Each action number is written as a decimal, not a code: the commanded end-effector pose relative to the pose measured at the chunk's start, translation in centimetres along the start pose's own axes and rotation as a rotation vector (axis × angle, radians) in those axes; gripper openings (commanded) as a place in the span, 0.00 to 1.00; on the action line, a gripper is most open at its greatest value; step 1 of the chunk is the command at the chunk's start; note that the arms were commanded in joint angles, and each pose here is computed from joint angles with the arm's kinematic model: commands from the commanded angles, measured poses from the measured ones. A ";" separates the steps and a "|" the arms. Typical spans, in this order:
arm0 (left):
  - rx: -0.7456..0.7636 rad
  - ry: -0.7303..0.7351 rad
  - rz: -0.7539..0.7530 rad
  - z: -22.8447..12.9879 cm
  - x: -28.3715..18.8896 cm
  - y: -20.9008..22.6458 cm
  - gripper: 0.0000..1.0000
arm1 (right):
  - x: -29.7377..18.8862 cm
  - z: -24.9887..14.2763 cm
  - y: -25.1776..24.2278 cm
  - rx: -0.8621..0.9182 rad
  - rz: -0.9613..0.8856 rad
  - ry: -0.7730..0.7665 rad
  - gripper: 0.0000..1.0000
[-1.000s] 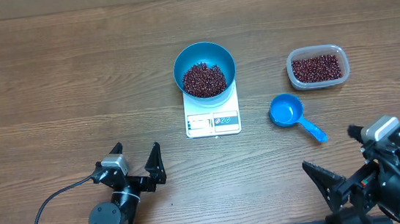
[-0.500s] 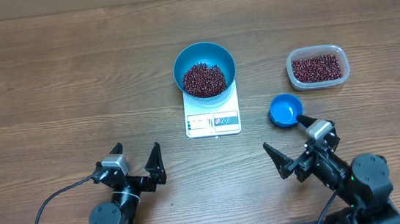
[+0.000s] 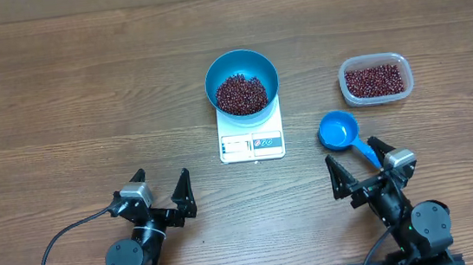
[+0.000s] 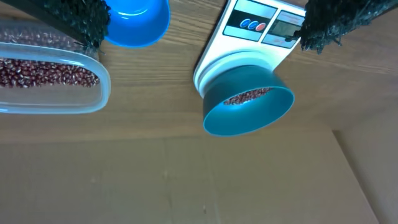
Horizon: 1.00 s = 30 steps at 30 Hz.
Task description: Scoop item into bowl and weigh 150g on scale
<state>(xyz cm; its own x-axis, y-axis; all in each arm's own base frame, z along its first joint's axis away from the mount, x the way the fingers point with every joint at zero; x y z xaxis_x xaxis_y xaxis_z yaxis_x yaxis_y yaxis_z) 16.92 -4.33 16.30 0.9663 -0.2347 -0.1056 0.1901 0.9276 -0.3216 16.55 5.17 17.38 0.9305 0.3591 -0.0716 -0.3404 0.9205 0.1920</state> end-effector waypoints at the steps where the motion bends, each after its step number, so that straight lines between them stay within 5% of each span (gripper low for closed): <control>1: 0.022 -0.004 -0.007 -0.1 0.0 0.0 1.00 | 0.1 0.1 -0.4 0.011 -0.029 -0.037 1.00; 30: 0.022 -0.004 -0.007 0.0 0.0 0.0 1.00 | 0.3 0.1 -0.5 0.007 -0.031 -0.067 1.00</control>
<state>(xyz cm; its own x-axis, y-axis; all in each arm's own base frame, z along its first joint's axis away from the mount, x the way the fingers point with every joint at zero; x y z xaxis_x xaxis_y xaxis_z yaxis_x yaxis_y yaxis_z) 16.92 -4.32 16.30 0.9664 -0.2343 -0.1056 0.1898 0.9277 -0.3216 16.90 4.98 17.51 0.9419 0.3353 -0.0179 -0.3260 0.9259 0.1907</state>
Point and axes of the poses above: each gripper's point midway between its finger pads, its own x axis out along the fingers, its own y axis along the line the jaws close on, z = x × y, the point moved 7 cm from there along -x, back along the fingers
